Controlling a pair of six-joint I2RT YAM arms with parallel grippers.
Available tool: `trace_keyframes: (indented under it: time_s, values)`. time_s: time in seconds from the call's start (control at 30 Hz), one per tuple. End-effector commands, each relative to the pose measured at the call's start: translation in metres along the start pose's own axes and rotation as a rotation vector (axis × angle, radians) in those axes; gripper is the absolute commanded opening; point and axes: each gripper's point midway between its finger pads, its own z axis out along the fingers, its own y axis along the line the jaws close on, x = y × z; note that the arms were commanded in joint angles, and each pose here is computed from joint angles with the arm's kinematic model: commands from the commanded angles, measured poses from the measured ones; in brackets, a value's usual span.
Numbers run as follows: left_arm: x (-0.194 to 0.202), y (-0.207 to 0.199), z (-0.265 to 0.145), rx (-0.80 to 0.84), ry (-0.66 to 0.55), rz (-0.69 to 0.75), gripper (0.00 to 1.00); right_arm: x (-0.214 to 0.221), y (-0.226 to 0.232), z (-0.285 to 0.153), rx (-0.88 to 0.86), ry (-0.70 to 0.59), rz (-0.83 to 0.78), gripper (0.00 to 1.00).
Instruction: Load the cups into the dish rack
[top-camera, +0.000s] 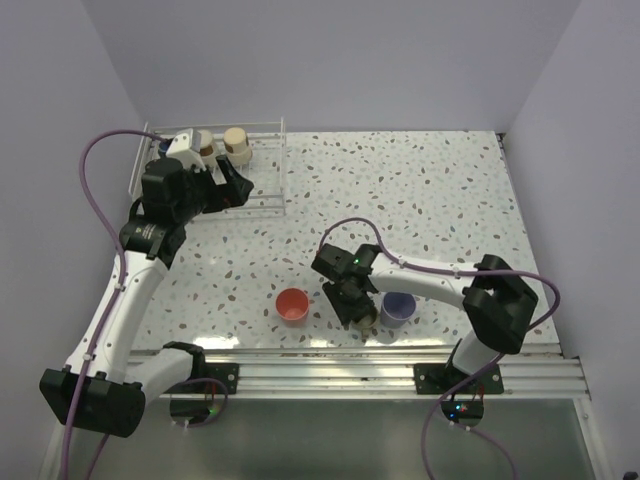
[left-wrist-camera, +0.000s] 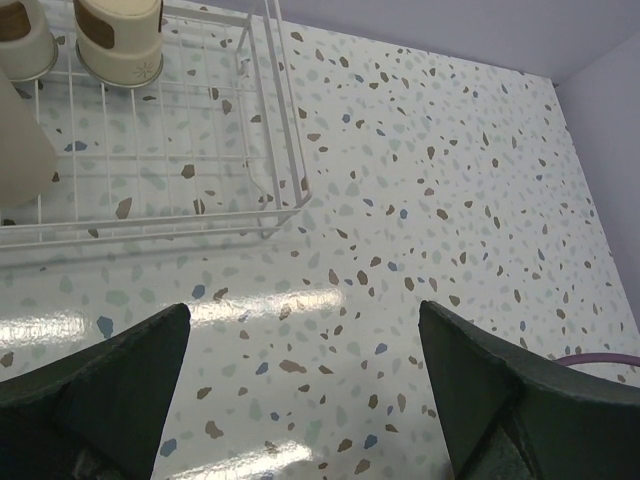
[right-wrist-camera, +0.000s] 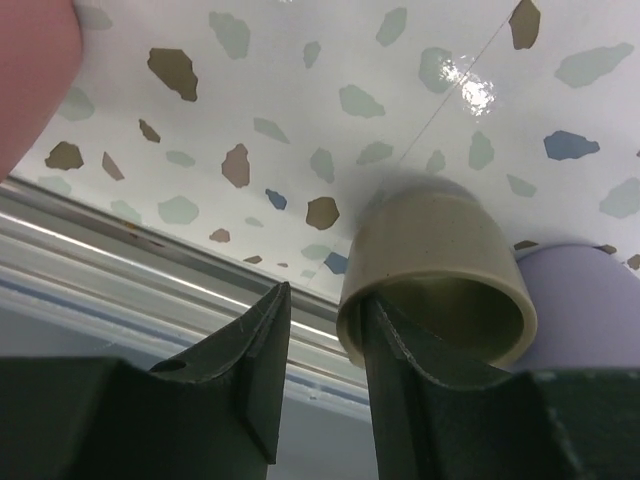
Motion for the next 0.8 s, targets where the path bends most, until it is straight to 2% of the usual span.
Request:
trace_keyframes:
  time_s: [0.0, 0.2, 0.47, 0.6, 0.77]
  values:
    - [-0.003, -0.006, -0.009, 0.019, -0.007, 0.025, 0.99, -0.008, 0.003, 0.011, 0.011, -0.034, 0.023, 0.38]
    - [-0.004, -0.003, -0.011, 0.004, -0.009, 0.043, 0.99, -0.009, 0.003, 0.020, 0.025, -0.029, 0.035, 0.33]
    - [-0.013, -0.004, -0.005, 0.002, -0.016, 0.062, 0.99, -0.022, -0.003, 0.013, 0.083, -0.061, 0.029, 0.02]
    - [-0.018, -0.005, -0.003, 0.001, -0.022, 0.072, 0.99, -0.038, -0.002, -0.008, 0.104, -0.100, 0.013, 0.00]
    - [-0.026, -0.006, 0.000, -0.004, -0.037, 0.076, 0.99, -0.106, 0.006, -0.070, 0.058, -0.242, 0.018, 0.00]
